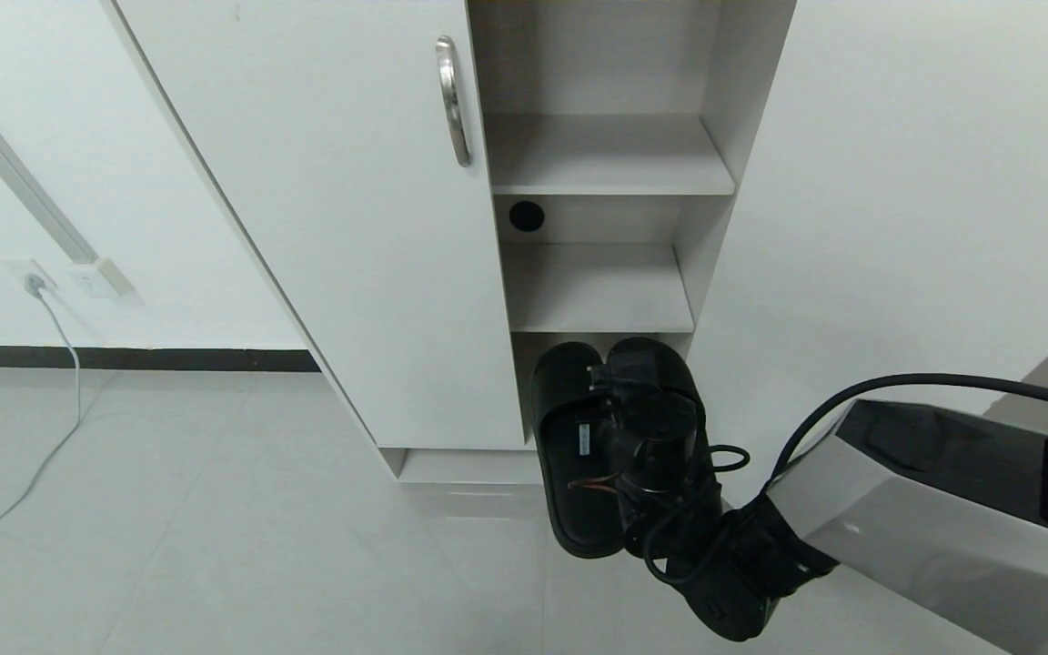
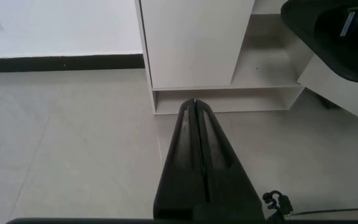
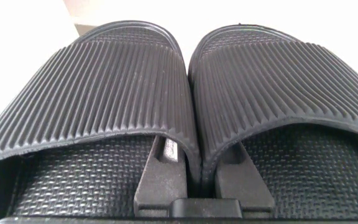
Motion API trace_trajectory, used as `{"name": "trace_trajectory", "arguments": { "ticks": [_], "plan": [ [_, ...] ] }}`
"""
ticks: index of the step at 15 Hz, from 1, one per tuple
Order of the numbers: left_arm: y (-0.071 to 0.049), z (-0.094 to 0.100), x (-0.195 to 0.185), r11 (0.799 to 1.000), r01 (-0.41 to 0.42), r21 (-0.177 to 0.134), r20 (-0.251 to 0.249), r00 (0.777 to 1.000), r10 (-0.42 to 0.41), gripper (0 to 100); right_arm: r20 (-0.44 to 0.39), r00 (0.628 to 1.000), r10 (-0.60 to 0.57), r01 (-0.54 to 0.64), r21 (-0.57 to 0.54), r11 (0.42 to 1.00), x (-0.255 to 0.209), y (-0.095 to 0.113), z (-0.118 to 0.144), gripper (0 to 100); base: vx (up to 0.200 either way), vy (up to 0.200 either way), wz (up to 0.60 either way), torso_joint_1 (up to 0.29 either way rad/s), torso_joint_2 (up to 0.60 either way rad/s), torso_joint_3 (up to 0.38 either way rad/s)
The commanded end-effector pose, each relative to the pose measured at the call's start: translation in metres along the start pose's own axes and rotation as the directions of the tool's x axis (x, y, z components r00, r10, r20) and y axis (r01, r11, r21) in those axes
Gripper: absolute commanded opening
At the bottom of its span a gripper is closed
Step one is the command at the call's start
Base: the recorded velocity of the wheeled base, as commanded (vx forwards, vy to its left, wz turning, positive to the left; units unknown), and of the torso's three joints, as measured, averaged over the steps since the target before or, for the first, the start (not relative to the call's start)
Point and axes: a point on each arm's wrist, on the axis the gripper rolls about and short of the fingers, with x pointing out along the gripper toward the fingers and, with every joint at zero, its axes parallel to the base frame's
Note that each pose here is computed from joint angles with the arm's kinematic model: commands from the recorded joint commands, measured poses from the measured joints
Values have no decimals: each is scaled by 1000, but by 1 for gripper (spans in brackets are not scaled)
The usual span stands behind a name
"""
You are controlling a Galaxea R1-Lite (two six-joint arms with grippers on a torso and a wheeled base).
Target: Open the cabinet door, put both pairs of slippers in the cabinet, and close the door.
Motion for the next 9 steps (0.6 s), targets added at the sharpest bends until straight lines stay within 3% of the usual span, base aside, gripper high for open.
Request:
{"name": "trace_trajectory", "arguments": {
  "ticks": [1,9],
  "plan": [
    [0,0,0,1000,0,0,1,1000,0,0,-4,1000,0,0,-3,1000,0,0,-3,0,200,0,0,-2,2,2],
    [0,0,0,1000,0,0,1,1000,0,0,-7,1000,0,0,-3,1000,0,0,-4,0,200,0,0,2,1,2]
  ]
}}
